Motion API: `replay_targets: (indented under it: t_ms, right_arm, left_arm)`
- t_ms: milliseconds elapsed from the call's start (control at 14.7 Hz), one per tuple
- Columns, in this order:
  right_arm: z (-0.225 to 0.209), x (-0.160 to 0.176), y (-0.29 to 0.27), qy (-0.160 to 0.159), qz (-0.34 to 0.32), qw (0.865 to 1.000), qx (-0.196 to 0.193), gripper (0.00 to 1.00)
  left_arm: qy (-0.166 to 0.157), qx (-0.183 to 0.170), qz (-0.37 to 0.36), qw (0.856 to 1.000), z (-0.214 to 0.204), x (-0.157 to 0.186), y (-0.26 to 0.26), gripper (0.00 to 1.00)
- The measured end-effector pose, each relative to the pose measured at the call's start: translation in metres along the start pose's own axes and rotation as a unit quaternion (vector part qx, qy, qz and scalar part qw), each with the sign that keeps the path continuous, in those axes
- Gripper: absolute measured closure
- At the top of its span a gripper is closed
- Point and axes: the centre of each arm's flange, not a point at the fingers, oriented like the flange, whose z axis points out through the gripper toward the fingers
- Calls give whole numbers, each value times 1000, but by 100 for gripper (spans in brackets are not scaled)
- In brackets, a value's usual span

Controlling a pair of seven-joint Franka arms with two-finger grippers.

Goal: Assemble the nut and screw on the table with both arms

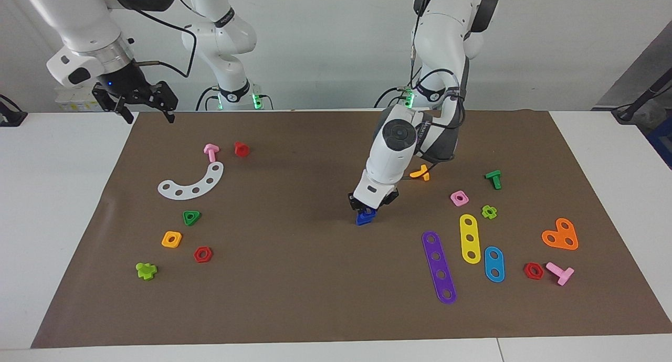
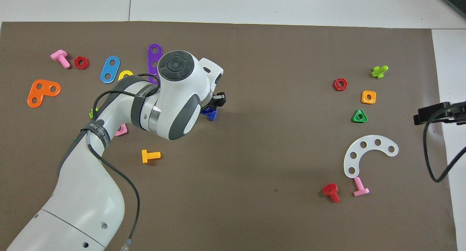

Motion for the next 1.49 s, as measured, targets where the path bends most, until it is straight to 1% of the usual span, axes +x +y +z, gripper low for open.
replay_targets:
  t_ms: [408,951,1358,1494]
  right_arm:
    - [0,0,0,0,0,1000,0,0]
    - [0,0,0,0,0,1000,0,0]
    - [0,0,0,0,0,1000,0,0]
    - [0,0,0,0,0,1000,0,0]
  left_arm:
    - [0,0,-8,1000,1,-2,3,53]
    - [8,-6,-10,1000,13,-3,6,53]
    - [20,-14,-10,1000,14,-8,3,53]
    - [18,-11,-12,1000,28,-10,-1,53]
